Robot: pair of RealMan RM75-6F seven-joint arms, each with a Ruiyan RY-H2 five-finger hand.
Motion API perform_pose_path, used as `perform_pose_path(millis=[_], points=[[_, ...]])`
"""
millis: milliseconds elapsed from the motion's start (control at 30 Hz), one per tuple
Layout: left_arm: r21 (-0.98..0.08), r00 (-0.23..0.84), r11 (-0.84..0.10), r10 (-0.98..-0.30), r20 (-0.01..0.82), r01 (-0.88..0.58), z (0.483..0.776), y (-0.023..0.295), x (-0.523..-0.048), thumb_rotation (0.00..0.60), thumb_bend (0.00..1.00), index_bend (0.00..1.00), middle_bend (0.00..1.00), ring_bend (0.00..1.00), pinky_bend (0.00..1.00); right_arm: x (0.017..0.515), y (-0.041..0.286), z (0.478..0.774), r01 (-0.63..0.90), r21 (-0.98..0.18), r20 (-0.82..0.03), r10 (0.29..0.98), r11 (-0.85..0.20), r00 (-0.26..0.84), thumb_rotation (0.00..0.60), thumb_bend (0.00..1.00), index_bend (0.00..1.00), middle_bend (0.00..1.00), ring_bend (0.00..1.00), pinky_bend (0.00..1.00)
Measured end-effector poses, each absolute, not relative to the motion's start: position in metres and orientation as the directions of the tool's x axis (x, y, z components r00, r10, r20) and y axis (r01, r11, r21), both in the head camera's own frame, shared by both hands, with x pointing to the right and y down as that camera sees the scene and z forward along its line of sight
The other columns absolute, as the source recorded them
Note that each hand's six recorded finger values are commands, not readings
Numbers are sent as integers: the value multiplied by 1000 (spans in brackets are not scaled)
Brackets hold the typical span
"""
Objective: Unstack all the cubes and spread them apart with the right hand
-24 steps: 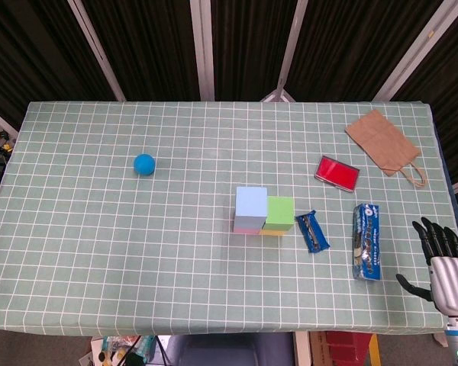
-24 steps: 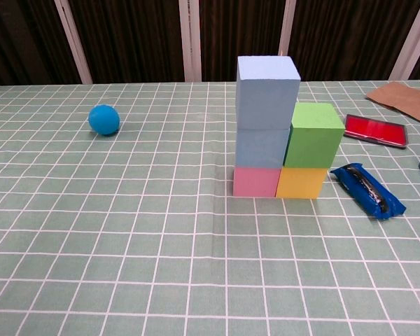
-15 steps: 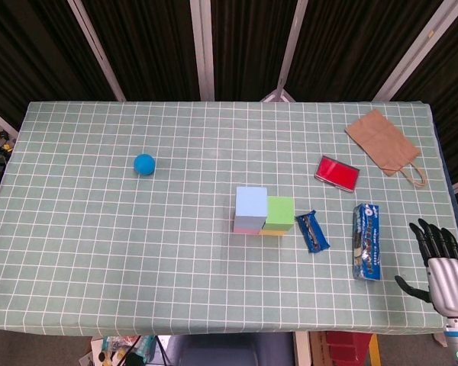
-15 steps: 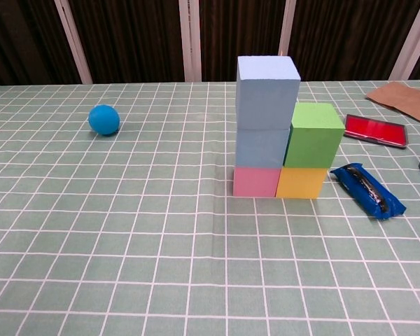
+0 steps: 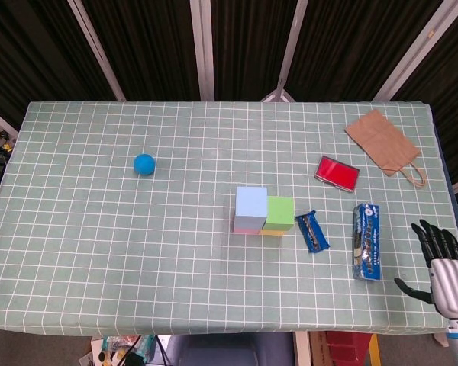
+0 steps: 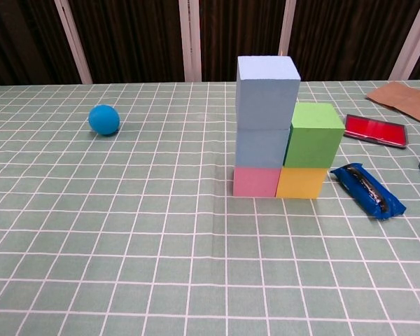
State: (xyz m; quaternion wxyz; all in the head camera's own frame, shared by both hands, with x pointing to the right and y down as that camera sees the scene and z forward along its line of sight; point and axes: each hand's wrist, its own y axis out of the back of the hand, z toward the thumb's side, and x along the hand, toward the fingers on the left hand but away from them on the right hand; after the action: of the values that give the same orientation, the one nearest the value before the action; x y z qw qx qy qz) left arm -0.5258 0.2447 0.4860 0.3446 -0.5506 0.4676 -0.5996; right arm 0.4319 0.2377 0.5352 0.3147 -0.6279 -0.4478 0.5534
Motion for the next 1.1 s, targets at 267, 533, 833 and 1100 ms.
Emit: perform_pose_path(millis=[267,533,833,1100], points=[[-939,-171,-319,-925,339,-131,479,249,-533,600,255,36,0,0,0,421,236,554,425,-803,-459,889,-417,6,600,154,0,7,14,0],[-935,-191,-327,-918,349,-137,478,251,-536,600,255,37,0,0,0,400,205,574,546,-709,-511,859,-446,38,600,154,0,7,14,0],[-933,-171,-343,-918,357,-104,484,252,-529,600,255,37,0,0,0,361,180,587,628,-618,-577,815,-472,44,600,154,0,7,14,0],[-934,-172,-344,-918,356,-100,485,252,-528,600,255,37,0,0,0,316,169,609,604,-603,-616,785,-521,61,600,153,0,7,14,0]])
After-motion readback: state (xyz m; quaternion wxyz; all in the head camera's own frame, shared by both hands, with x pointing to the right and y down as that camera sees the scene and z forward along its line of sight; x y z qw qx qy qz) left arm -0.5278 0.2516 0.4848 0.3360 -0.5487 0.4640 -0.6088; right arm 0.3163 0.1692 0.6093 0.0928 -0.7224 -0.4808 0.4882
